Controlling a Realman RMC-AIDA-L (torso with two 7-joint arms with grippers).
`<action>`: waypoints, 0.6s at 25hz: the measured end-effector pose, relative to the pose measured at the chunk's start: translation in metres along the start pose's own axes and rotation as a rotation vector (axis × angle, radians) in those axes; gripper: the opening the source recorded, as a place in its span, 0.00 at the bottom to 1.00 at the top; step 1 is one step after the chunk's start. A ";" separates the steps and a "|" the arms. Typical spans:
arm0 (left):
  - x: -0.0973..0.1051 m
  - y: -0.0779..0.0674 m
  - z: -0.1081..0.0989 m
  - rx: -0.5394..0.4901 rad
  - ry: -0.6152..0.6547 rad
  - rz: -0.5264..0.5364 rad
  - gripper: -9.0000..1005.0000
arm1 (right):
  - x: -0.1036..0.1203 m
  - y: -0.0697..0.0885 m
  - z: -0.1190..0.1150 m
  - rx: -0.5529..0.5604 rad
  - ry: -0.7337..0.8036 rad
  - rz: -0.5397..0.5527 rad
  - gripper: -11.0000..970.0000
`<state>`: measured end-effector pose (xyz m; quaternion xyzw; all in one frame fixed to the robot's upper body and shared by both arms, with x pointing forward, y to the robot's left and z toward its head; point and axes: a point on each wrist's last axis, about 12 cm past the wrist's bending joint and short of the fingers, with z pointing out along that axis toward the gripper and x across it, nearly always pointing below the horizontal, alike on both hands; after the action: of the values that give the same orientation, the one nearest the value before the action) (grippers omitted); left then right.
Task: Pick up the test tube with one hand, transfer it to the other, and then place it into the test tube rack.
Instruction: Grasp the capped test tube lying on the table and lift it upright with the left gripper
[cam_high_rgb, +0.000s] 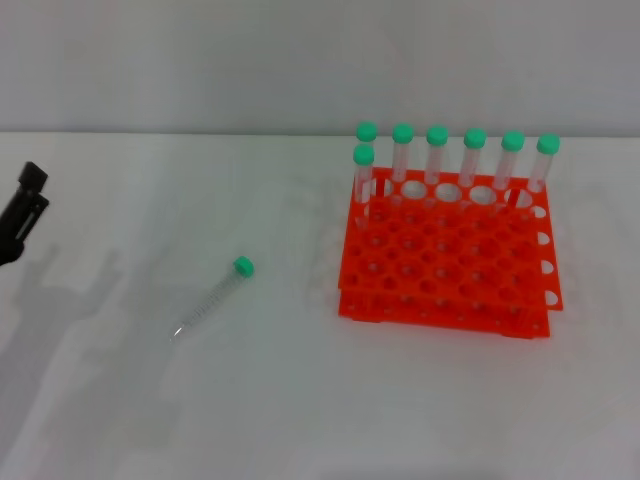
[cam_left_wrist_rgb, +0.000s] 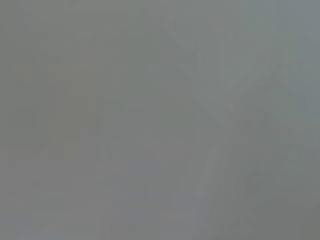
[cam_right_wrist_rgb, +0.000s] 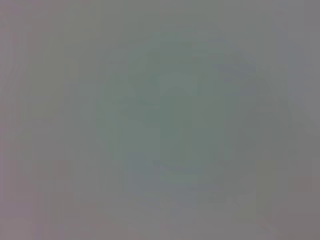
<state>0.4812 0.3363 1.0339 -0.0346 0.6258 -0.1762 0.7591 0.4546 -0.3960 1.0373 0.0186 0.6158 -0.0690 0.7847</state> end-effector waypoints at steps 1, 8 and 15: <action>-0.003 0.004 0.001 0.015 0.004 -0.018 0.86 | 0.000 0.000 0.000 0.000 0.000 0.000 0.90; -0.023 0.023 0.003 0.096 0.075 -0.098 0.85 | 0.000 0.000 0.001 -0.001 0.001 -0.012 0.90; -0.044 0.038 0.017 0.134 0.175 -0.210 0.84 | -0.003 -0.002 0.004 -0.001 -0.014 -0.025 0.90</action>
<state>0.4993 0.3830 1.0687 -0.0337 0.6694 -0.2983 0.6796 0.4575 -0.3985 1.0408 0.0100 0.6105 -0.0783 0.7881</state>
